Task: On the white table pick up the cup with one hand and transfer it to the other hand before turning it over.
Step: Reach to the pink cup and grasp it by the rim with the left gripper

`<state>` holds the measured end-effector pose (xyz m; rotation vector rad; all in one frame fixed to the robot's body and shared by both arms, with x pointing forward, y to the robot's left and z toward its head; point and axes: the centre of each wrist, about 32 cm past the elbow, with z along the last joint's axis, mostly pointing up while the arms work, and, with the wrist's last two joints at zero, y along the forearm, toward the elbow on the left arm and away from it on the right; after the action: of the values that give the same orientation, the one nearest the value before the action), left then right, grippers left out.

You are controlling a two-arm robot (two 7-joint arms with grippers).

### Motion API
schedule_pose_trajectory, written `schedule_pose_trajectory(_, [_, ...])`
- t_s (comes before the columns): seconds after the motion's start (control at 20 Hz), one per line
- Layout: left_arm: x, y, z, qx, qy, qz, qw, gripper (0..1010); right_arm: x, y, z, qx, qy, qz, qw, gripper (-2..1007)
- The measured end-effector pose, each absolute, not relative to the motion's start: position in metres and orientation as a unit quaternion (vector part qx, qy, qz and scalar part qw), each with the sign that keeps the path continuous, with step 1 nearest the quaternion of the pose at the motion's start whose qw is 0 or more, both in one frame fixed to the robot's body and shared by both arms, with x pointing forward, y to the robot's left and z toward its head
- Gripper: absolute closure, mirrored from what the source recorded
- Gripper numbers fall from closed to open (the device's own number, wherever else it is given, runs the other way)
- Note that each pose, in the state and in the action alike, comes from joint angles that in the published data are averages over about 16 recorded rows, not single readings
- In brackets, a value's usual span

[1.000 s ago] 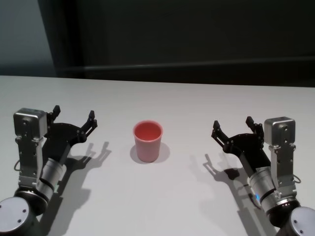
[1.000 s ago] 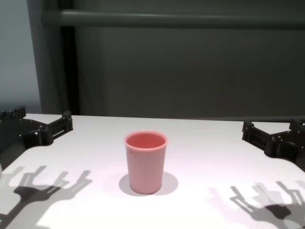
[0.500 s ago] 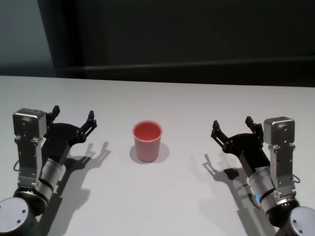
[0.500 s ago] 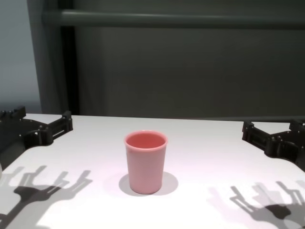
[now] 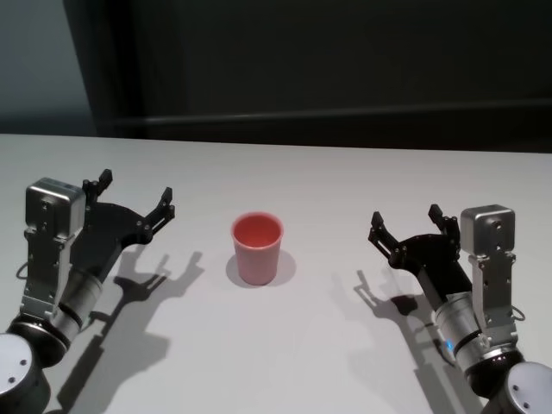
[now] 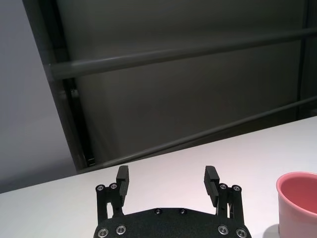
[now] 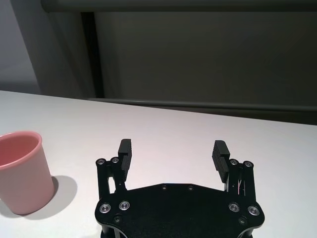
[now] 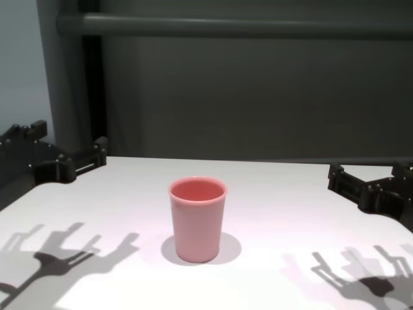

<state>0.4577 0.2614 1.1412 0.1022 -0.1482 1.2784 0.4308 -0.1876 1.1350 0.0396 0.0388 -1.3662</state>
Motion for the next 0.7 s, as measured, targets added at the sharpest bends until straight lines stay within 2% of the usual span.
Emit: schedule_pose_trajectory(0.7, [0.472, 0.299, 1.208, 0.134, -0.181, 0.503, 0.835, 9, 0.431, -0.188, 1.135, 0.018, 0.018, -0.631, 0.775, 3])
